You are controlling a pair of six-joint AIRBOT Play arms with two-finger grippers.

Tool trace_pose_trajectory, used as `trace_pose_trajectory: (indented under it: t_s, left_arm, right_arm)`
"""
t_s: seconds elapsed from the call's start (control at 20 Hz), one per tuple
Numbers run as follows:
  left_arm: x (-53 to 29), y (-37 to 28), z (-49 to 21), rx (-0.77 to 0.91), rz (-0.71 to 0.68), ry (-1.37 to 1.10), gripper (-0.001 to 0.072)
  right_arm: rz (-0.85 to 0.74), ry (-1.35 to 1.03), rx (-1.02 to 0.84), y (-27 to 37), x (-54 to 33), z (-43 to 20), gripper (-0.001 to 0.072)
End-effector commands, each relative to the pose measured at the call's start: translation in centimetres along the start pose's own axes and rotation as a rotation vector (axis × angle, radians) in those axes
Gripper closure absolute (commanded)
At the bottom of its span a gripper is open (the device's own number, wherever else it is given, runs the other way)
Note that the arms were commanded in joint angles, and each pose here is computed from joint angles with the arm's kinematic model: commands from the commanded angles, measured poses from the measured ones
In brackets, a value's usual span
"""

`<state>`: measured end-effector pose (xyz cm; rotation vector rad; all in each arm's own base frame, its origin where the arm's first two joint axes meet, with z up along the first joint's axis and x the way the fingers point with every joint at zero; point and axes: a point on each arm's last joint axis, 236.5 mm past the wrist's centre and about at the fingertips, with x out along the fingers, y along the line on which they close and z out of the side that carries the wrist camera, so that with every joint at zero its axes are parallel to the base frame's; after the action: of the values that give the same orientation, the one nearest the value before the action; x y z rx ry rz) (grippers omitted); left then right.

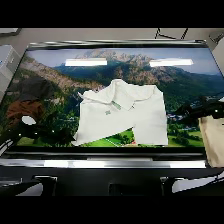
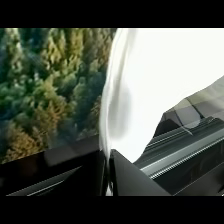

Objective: Fold the clothes and pants, and hang the long-sleeved shirts on hangers.

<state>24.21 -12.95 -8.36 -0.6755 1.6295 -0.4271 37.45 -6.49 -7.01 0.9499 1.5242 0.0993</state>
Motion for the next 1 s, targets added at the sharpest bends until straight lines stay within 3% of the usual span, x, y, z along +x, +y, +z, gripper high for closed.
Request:
trace_pose_trajectory:
  t_s: [0.0, 0.2, 0.35, 0.4, 0.45, 0.5, 0.7, 0.85, 0.95]
  left_arm:
    - [-0.5, -0.7, 0.2, 0.003, -0.014, -0.025, 0.0688]
    - [-0.8, -1.3, 0.4, 0.008, -0.028, -0.042, 0.0688]
    - [-1.3, -1.6, 0.5, 0.022, -0.028, -0.059, 0.0688]
    - [-1.4, -1.7, 0.5, 0.026, -0.029, -0.064, 0.0688]
    - [-1.6, -1.9, 0.5, 0.028, -0.029, -0.072, 0.0688]
    - [-2.2, -2.2, 1.0, 0.041, -0.030, -0.095, 0.0688]
    - [-12.0, -7.1, 8.3, 0.142, -0.031, -0.465, 0.0691]
    - [-30.7, -18.3, 11.3, 0.400, -0.046, -1.025, 0.0690]
    - [-43.5, -26.4, 6.8, 0.581, -0.071, -1.392, 0.0689]
  right_arm:
    - [0.033, -0.072, -0.049, 1.8, 2.5, 2.2, 0.0185]
    - [-0.023, -0.034, -0.104, 3.0, 6.2, 1.8, 0.0188]
    - [-0.034, -0.006, -0.132, 4.0, 7.6, 1.0, 0.0306]
    - [-0.031, -0.001, -0.134, 4.3, 7.8, 0.9, 0.0424]
    - [-0.021, 0.009, -0.131, 4.8, 7.6, 0.6, 0.0602]
    - [-0.011, 0.020, -0.141, 5.5, 7.0, 0.3, 0.0669]
    - [0.020, -0.173, -0.390, 13.1, -2.2, 1.7, 0.0671]
    - [0.039, -0.571, -0.696, 23.8, -16.4, 0.6, 0.0671]
    - [0.044, -0.966, -0.916, 31.6, -28.9, -4.5, 0.0671]
